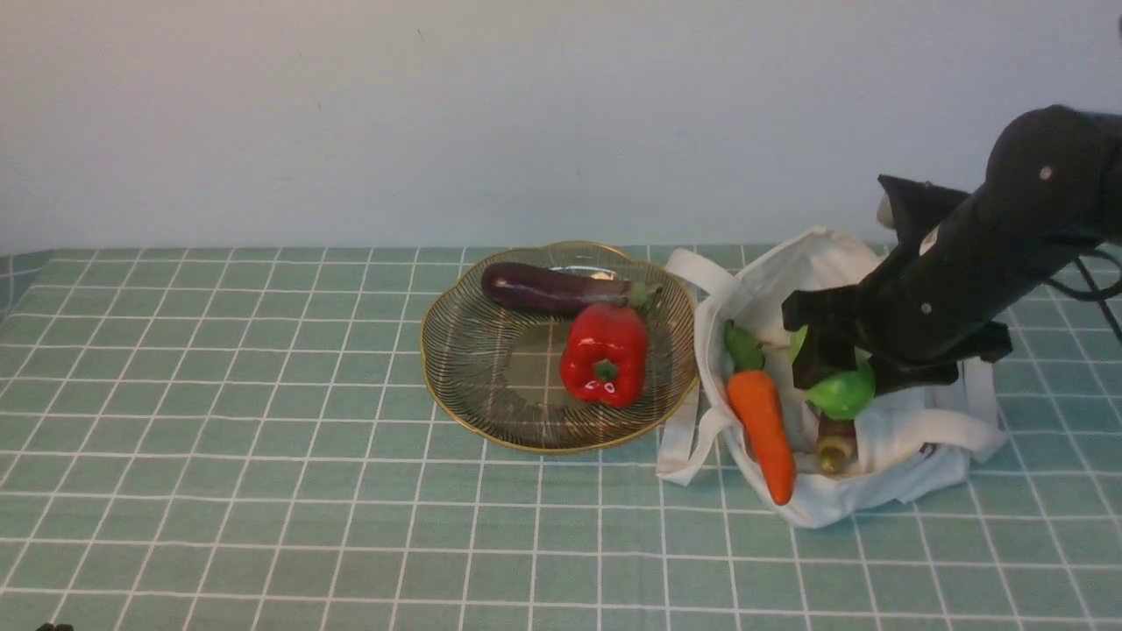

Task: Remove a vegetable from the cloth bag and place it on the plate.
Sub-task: Use the right arm to grab a chayote from the bag, then use the right arm to put the chayote into the empty plate on the left

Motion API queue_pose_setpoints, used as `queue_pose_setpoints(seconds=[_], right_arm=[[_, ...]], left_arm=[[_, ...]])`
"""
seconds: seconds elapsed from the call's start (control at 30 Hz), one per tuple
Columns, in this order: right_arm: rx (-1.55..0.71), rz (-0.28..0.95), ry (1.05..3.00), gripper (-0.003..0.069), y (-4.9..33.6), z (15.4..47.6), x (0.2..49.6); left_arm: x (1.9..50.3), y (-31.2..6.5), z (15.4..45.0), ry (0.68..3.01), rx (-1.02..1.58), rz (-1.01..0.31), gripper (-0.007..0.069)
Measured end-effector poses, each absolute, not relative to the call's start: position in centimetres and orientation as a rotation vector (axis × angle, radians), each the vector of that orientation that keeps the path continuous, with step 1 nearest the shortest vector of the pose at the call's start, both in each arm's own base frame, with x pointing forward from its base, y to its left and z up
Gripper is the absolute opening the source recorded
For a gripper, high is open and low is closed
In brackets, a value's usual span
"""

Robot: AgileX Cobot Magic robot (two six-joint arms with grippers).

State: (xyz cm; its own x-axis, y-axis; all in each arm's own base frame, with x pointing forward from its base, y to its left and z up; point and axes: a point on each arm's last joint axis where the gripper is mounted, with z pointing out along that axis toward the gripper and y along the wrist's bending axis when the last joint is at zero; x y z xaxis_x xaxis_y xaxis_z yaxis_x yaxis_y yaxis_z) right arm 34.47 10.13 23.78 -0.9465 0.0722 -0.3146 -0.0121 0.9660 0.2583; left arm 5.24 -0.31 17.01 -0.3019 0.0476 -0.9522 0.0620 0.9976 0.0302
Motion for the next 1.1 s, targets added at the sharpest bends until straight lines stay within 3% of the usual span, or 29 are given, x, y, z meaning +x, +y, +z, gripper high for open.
queue_pose_setpoints(seconds=[0.13,0.27,0.4,0.47,0.6,0.93,1.1], right_arm=[[0.028,0.395,2.738,0.0392,9.9,26.5,33.1],[-0.004,0.527,2.64,0.0392,10.6,29.9,31.5],[-0.099,0.643,2.58,0.0392,13.0,30.6,30.9],[-0.177,0.705,2.531,0.0392,15.8,30.3,30.7],[-0.251,0.711,2.477,0.0392,19.6,28.4,31.7],[-0.234,0.667,2.449,0.0398,23.8,22.6,37.8],[-0.221,0.656,2.444,0.052,24.5,20.9,39.2]], left_arm=[[5.2,-0.3,17.0,1.878,0.079,-0.014,-0.0005],[5.2,-0.3,17.0,1.878,0.079,-0.014,-0.0005],[5.2,-0.3,17.0,1.878,0.079,-0.014,-0.0005],[5.2,-0.3,17.0,1.878,0.079,-0.014,-0.0005],[5.2,-0.3,17.0,1.878,0.079,-0.014,-0.0005],[5.2,-0.3,17.0,1.878,0.079,-0.014,-0.0005],[5.2,-0.3,17.0,1.878,0.079,-0.014,-0.0005]])
